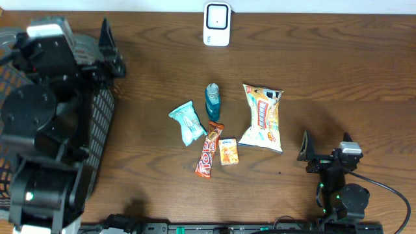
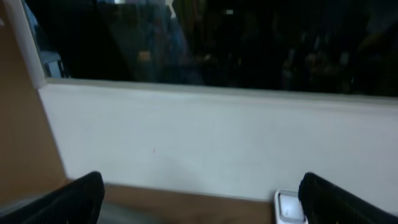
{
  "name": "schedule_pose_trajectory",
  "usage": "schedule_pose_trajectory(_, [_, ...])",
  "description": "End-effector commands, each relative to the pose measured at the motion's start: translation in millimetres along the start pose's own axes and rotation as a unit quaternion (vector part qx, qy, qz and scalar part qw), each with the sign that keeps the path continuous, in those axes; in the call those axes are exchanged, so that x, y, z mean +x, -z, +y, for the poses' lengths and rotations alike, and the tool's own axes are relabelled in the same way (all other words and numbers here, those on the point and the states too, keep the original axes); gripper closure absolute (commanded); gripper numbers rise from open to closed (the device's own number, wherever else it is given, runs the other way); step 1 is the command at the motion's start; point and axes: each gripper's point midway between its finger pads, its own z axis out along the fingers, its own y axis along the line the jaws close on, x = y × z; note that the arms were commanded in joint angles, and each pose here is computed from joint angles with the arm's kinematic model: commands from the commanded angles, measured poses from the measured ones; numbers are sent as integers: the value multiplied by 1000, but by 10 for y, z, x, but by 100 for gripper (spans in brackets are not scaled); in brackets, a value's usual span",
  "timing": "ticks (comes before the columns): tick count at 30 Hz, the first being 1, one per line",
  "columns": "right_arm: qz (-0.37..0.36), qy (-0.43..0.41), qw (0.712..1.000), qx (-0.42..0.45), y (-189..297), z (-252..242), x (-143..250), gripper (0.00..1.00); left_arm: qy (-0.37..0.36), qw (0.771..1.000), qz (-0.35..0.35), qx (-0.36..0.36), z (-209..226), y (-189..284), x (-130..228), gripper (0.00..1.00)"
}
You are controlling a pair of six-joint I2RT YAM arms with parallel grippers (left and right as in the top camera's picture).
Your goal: Scan the item barcode
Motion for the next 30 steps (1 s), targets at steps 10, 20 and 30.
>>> schedule_pose_trajectory(10, [0,3,1000,2,2,-9,6,1,-14,987,-95,130,-208,1062,-494,1])
schedule_pose_trajectory(20, [0,3,1000,2,2,-8,6,1,-10,963,-200,181,-161,2055,-671,1])
schedule_pose_trajectory(30, [0,3,1000,2,2,-9,6,1,-7,940,-296,172,-70,2459,-1021,1])
